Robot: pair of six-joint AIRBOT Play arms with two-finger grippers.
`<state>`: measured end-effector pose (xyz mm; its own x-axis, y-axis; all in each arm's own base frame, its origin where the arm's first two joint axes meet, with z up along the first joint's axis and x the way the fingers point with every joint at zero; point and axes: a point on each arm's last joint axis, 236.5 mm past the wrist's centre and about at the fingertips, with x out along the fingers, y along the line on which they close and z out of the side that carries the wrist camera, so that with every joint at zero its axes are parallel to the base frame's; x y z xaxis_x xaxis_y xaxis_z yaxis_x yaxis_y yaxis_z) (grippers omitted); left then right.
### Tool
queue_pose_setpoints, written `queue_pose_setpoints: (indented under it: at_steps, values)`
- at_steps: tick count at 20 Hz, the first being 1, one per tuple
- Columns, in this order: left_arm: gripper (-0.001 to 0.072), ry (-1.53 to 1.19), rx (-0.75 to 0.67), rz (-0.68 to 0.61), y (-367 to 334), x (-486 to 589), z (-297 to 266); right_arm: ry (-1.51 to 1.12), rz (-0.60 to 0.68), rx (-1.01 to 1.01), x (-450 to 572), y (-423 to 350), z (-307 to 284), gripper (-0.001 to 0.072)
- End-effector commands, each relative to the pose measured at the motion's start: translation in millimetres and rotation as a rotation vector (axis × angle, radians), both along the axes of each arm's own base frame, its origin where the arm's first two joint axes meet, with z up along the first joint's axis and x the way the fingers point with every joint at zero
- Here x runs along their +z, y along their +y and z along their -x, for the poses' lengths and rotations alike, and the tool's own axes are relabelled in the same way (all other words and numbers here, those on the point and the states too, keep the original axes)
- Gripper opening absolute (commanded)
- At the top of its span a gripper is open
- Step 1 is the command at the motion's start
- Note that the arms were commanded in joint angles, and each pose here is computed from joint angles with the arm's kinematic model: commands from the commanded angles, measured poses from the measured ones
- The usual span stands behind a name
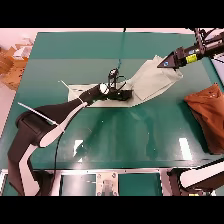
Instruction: Fold the shirts.
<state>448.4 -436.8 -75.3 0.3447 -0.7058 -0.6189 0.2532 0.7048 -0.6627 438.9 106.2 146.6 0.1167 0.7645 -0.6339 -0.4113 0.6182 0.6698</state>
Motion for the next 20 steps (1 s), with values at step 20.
queue_pose_setpoints:
  at_steps: [20]
  values:
    - [0.0030, 0.072, -0.218, -0.480, 438, 124, -24, -0.175, -0.191, -0.056, -76, 389, -5, 0.0246]
